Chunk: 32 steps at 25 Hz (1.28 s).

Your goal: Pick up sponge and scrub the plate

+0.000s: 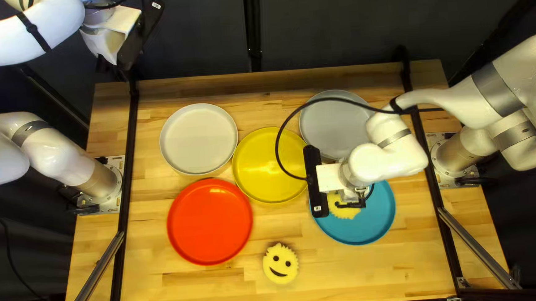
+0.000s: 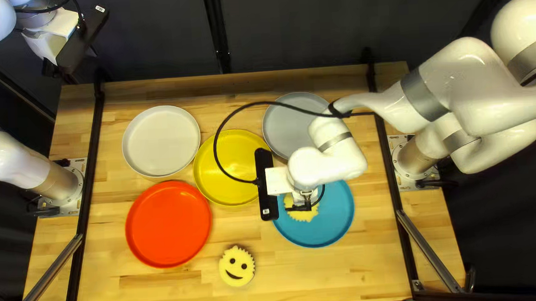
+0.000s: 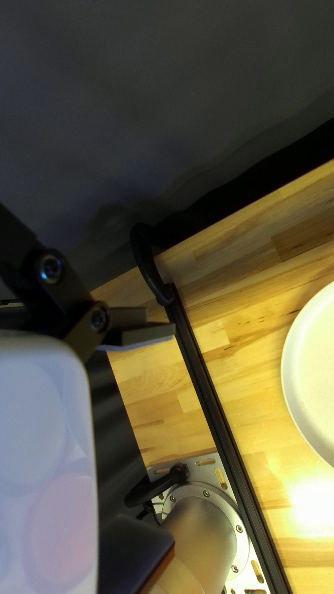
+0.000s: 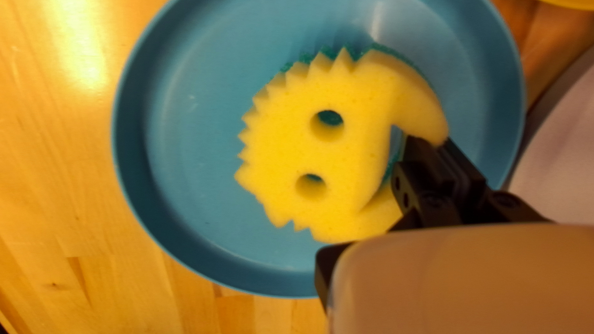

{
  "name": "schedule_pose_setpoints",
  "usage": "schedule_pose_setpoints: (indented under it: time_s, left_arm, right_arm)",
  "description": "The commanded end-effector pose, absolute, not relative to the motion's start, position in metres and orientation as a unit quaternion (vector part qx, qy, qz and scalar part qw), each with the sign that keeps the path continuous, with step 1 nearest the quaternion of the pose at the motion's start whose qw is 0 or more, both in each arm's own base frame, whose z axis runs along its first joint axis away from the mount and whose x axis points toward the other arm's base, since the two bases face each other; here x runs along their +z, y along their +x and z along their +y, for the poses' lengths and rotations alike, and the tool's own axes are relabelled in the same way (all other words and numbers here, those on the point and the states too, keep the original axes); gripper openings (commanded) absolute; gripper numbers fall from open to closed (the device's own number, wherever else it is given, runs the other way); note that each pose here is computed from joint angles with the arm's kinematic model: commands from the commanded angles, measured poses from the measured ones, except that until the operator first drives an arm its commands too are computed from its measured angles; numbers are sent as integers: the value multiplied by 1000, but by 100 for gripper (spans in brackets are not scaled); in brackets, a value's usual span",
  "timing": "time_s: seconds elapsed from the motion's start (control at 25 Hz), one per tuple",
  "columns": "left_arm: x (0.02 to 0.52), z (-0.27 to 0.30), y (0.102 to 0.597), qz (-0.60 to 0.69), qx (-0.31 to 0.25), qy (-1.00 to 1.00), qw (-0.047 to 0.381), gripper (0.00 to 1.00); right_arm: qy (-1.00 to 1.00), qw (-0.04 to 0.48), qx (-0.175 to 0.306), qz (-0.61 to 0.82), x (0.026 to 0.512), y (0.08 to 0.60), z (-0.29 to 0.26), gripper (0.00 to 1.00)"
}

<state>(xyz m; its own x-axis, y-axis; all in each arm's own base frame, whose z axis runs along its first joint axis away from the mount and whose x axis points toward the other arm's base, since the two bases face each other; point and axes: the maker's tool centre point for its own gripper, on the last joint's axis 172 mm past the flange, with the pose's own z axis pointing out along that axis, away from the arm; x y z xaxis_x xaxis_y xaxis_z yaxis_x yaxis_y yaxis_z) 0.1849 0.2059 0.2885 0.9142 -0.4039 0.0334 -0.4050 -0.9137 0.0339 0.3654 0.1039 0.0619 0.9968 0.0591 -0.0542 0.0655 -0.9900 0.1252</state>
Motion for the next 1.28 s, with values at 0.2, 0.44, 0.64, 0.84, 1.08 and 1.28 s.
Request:
schedule_pose_setpoints:
  time_s: [0.2,0.44,0.64,0.84,1.08,1.28]
  left_arm:
    - [289,206,185,-207,13,978,20,100]
    - [289,206,185,-207,13,978,20,100]
    - [289,206,185,-207,13,978,20,100]
    - [289,206,185,-207,13,978,20,100]
    - [289,206,185,-207,13,978,20,100]
    - [289,206,185,-207,13,978,20,100]
  right_arm:
    - [997,65,-34,26,55,376,80,0]
    - [997,67,-43,13,58,375,52,0]
    - [996,71,-52,-1,56,371,40,0]
    - [996,75,-51,4,53,376,62,0]
    - [995,82,-43,26,56,379,101,0]
    - [994,89,-37,42,55,376,119,0]
